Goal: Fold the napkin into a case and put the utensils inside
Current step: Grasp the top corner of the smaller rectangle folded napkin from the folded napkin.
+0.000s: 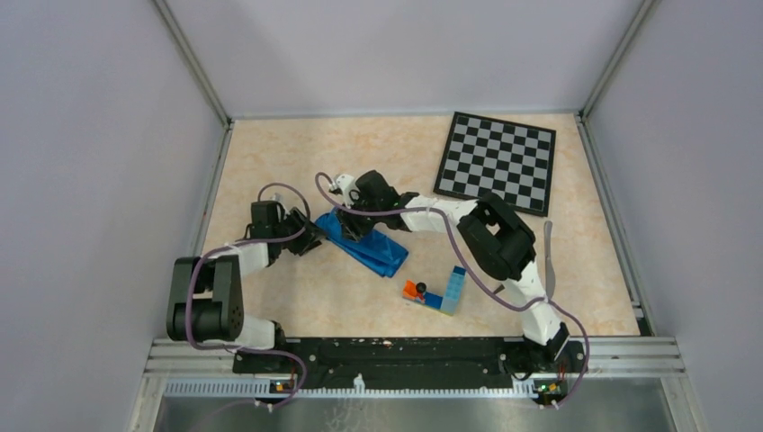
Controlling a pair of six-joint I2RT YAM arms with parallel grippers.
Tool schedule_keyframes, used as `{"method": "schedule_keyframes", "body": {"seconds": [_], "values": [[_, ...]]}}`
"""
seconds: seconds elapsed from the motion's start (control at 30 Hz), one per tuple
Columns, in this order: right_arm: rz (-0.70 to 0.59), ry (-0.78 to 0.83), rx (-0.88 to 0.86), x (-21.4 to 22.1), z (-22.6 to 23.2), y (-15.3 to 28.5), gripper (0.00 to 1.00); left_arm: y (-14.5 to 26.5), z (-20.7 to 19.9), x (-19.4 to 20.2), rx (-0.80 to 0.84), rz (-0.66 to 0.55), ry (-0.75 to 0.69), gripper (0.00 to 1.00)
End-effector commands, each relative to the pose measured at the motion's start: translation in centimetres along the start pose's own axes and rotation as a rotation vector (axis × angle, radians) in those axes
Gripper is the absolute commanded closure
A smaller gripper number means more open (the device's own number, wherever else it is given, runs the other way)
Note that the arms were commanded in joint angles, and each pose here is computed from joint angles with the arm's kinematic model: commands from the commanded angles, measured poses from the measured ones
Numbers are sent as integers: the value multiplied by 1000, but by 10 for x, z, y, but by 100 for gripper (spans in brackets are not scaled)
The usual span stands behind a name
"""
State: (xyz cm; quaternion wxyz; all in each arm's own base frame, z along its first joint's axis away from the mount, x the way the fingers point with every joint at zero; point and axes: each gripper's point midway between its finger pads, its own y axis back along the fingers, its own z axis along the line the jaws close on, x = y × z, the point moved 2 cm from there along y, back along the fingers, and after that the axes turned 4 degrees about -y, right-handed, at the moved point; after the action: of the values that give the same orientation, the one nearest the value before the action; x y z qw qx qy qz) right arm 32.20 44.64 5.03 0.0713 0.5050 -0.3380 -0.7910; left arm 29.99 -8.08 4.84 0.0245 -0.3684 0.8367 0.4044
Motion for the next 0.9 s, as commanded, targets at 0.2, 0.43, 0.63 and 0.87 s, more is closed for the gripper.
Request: {"method": "schedule_keyframes", "body": {"seconds": [0.2, 0.43, 0.63, 0.87], "values": [[-78, 178, 81, -32, 14, 10, 52, -13, 8, 3, 15, -11, 48, 74], [-128, 170, 67, -52, 27, 27, 51, -10, 9, 3, 12, -11, 31, 69], [-109, 161, 24, -47, 31, 20, 56, 2, 10, 0, 36, -32, 48, 59], [-80, 160, -8, -37, 40, 4, 60, 7, 14, -5, 61, -40, 78, 63]]}}
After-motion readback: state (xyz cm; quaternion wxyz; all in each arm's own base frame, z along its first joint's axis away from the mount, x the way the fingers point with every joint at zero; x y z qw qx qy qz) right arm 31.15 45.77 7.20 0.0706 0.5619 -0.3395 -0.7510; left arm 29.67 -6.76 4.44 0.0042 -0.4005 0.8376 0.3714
